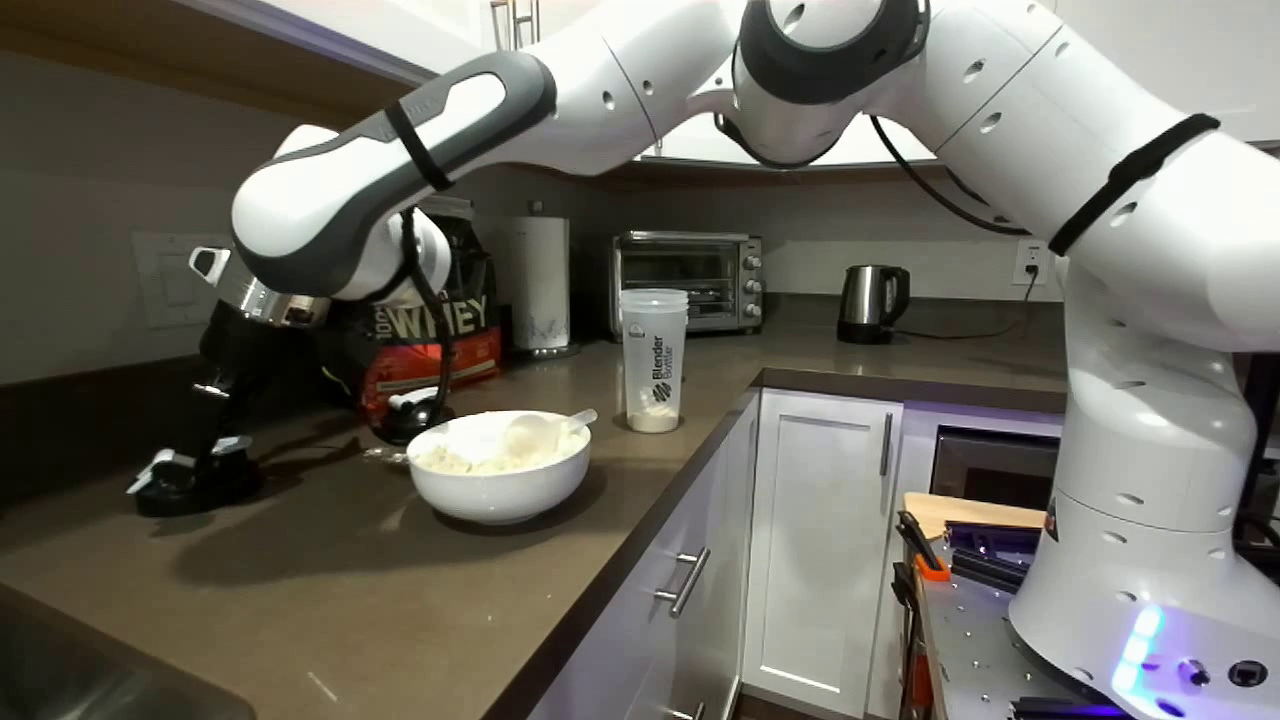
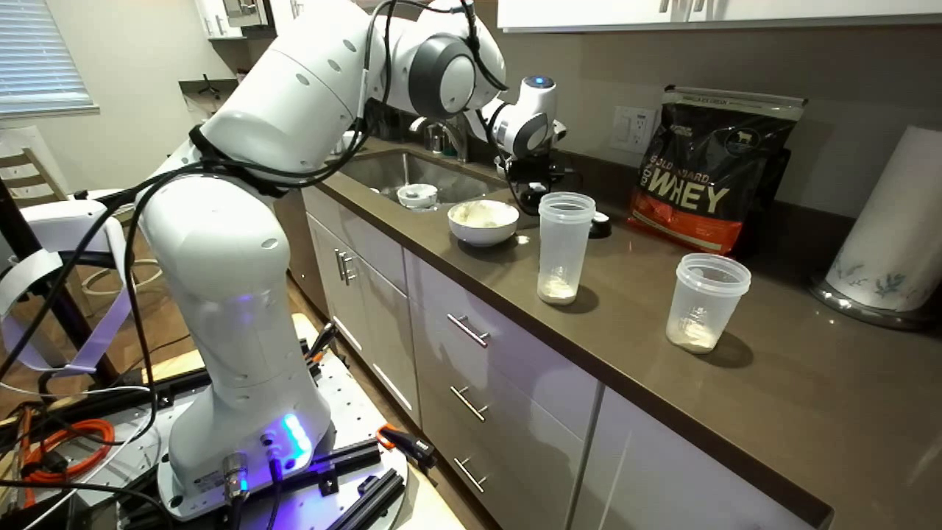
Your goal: Move the black lid on the left forward
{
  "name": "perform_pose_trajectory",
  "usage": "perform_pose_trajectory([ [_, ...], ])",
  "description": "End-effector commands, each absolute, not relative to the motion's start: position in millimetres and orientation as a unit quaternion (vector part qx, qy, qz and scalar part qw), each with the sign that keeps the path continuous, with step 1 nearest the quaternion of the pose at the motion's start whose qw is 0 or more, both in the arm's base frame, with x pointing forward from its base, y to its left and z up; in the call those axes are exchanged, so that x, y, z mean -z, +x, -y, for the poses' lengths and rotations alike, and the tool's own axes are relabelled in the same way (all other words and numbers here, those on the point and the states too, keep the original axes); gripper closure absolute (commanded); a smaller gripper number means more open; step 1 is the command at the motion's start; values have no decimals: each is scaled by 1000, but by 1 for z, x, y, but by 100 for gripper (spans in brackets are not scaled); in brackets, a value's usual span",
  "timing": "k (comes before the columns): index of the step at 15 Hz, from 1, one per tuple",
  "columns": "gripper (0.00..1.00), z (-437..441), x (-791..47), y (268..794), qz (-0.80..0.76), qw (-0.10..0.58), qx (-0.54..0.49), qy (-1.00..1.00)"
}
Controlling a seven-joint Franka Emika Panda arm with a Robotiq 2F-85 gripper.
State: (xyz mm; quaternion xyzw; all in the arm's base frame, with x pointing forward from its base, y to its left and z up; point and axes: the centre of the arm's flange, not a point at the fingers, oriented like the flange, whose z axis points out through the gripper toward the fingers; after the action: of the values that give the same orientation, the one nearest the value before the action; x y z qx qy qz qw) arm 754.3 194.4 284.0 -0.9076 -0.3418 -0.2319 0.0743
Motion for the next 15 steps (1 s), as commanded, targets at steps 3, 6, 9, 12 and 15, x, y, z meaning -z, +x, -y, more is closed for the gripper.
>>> perform_pose_trajectory([
  [3,0,-196,-283,752,357,58,208,-909],
  [6,0,-194,-289,744,369,44,190,-909],
  [9,0,-188,-295,741,375,34,175,-910],
  [12,0,-180,-302,743,374,28,171,-911],
  [15,20,-175,-306,746,373,29,176,-911],
])
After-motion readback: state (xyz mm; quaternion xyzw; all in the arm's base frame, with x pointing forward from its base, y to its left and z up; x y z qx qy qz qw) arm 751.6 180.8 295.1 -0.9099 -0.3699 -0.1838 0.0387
